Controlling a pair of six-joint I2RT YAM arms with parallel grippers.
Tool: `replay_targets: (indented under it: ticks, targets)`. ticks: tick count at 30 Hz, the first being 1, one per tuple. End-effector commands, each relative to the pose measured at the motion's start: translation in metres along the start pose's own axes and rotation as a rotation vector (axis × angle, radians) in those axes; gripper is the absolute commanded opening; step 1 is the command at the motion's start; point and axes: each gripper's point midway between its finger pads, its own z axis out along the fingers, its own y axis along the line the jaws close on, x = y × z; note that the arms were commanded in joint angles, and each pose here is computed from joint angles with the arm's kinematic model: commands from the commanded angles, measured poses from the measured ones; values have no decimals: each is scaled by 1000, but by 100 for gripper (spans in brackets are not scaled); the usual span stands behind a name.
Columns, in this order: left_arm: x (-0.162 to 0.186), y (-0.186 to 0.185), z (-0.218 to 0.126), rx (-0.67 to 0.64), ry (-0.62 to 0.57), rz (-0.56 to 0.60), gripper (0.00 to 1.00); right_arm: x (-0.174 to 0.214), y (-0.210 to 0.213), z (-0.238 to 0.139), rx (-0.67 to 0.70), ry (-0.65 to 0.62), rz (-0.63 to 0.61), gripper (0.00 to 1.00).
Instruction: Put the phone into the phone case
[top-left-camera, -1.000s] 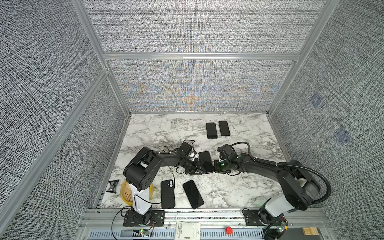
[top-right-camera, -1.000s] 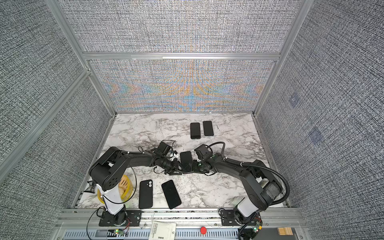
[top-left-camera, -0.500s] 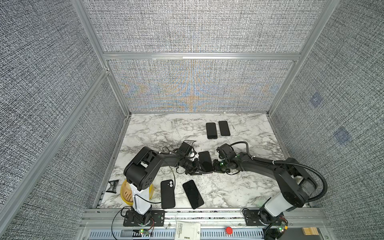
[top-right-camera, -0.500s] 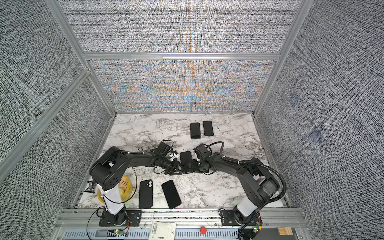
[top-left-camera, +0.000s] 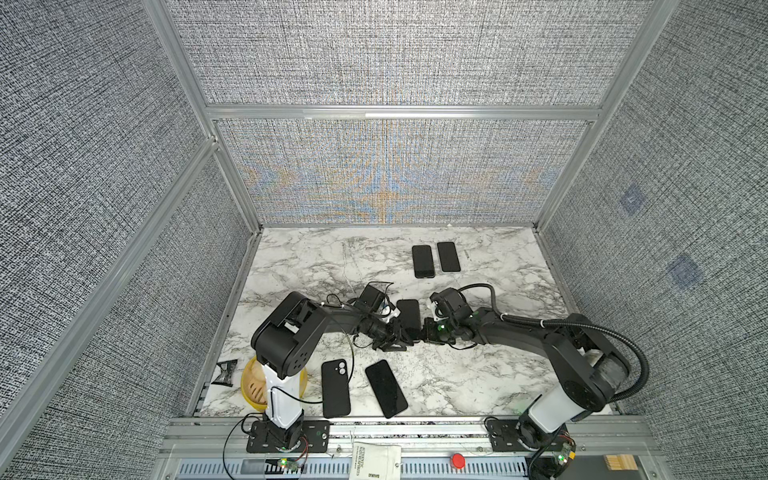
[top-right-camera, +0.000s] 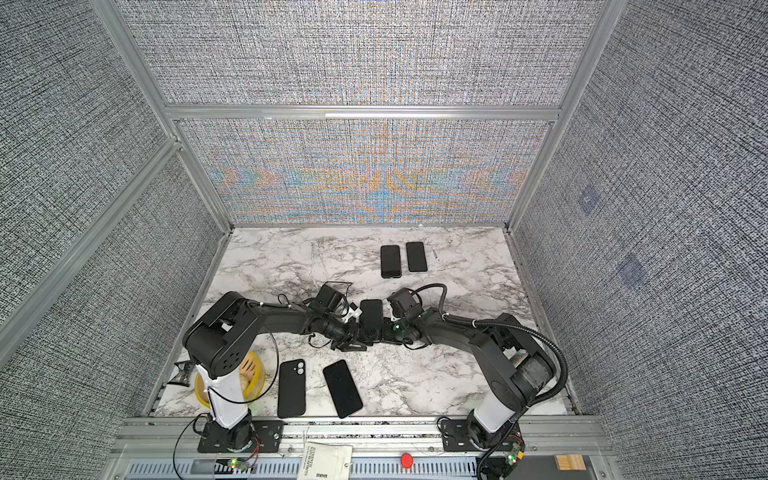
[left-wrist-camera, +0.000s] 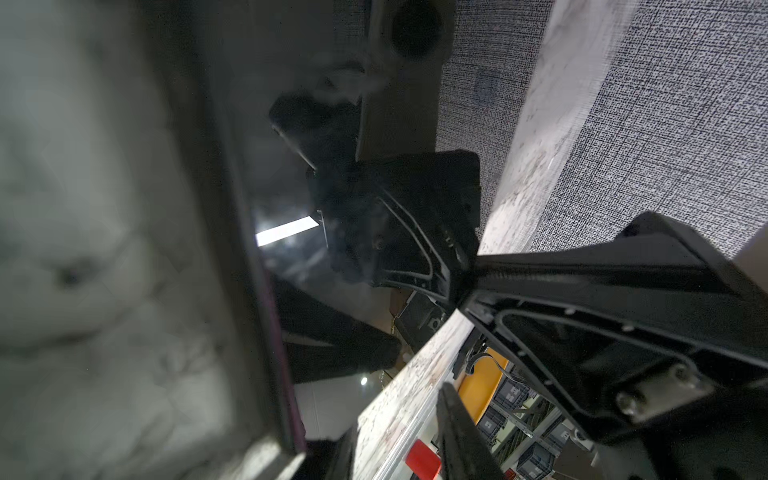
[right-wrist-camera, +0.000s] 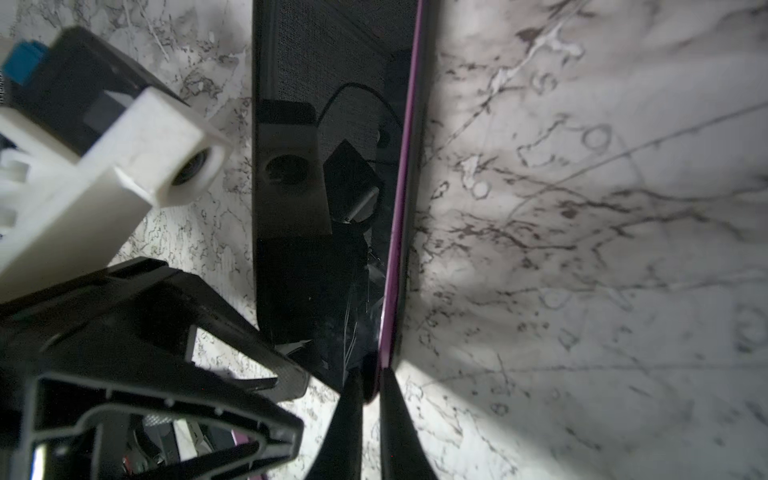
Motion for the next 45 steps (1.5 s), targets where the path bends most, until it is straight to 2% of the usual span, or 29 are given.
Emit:
replay_targets:
  ticks: [1, 9, 13, 27, 30, 32, 45]
  targets:
    - [-10, 19, 1, -86, -65, -12, 35, 23, -16, 4, 49, 85, 29, 11]
    - [-3, 20, -20, -116, -129, 6, 36, 5, -12, -21, 106, 25, -37, 11]
    - [-3, 21, -29, -152, -162, 34, 41, -2, -7, -28, 106, 6, -63, 13]
    - [-31, 0, -34, -131, -243, 167, 55, -26, 1, -35, 138, -38, -151, 26]
    - [-30, 3, -36, -127, -247, 166, 63, -27, 3, -32, 134, -38, -149, 29]
    - [-30, 6, -37, -130, -246, 164, 66, -29, 3, -30, 130, -39, -150, 30]
    - [-29, 13, -30, -111, -203, 126, 65, -38, 4, -17, 85, -37, -122, 36]
